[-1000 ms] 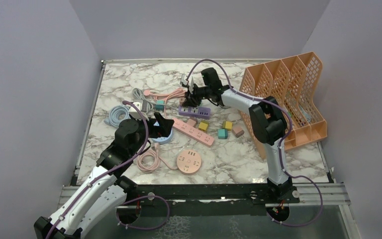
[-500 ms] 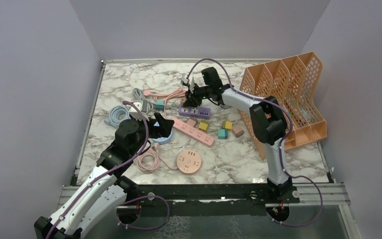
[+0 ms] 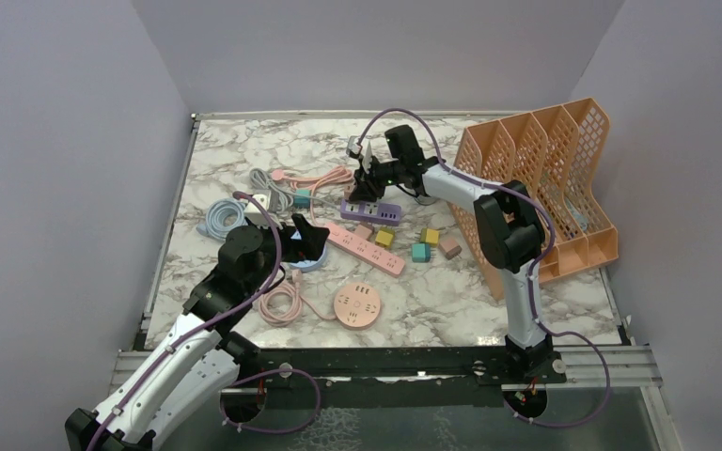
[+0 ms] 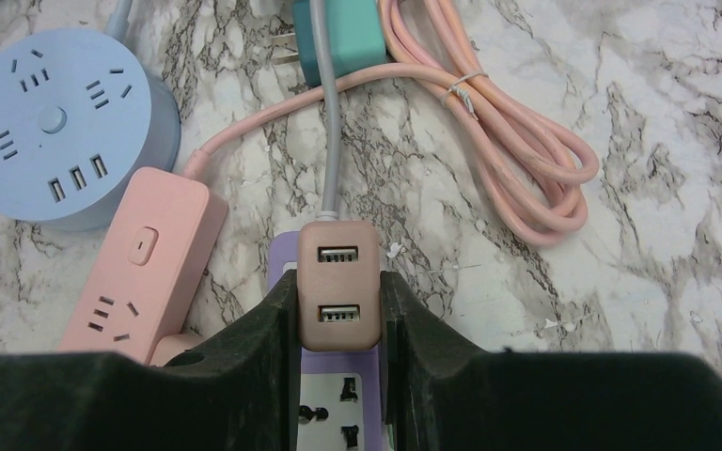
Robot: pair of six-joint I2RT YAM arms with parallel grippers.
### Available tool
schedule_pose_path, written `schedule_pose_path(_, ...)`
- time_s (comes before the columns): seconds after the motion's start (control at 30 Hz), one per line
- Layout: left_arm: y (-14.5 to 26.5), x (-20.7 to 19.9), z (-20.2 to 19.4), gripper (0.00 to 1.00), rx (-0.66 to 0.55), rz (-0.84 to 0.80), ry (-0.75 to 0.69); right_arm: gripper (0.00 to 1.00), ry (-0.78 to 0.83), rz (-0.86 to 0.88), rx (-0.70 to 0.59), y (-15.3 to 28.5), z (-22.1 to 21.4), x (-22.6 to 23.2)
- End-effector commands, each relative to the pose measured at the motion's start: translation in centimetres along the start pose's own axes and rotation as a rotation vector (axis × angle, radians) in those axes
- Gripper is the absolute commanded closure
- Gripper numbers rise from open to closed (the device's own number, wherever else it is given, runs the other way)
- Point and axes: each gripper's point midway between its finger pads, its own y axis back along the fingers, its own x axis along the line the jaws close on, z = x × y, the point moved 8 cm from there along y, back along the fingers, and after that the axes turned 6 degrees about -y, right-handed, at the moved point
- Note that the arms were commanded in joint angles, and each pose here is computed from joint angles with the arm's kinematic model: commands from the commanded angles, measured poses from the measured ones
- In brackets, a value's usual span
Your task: Insert the plug
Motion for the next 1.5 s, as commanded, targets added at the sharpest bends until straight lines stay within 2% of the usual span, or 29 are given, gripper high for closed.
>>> schedule_pose_path(0.0,0.1,-0.2,0.1,0.12,-0.017,-0.021,0.001,0.98,-0.042,0.039,0.031,-0.5,-1.5,0.2)
schedule_pose_path(0.2,0.0,-0.1,-0.2,0.12,-0.009,-0.017,0.006,0.98,-0.040,-0.005,0.054,-1.1,-3.3,-0.3)
schedule_pose_path(0.4,0.0,0.3,-0.4,0.12,-0.016,0.011,0.012,0.98,-0.031,-0.011,0.025,-1.3,-3.8,-0.1)
schedule_pose_path(0.6,-0.1,0.3,-0.7,0.12,-0.018,0.007,0.026,0.98,-0.073,-0.015,0.026,-1.6,-4.1,-0.1)
schedule_pose_path(0.73,-0.4,0.1,-0.5,0.12,-0.015,0.003,0.032,0.98,-0.102,-0.078,0.047,-1.4,-4.3,-0.4)
schedule_pose_path(1.17,-1.4,-0.4,1.3,0.12,-0.045,0.022,0.045,0.99,-0.243,-0.193,0.277,-1.1,-8.9,0.1)
schedule_pose_path(1.47,-1.9,-0.4,1.8,0.12,-0.045,0.056,0.057,0.99,-0.389,-0.257,0.409,-1.7,-11.9,2.4)
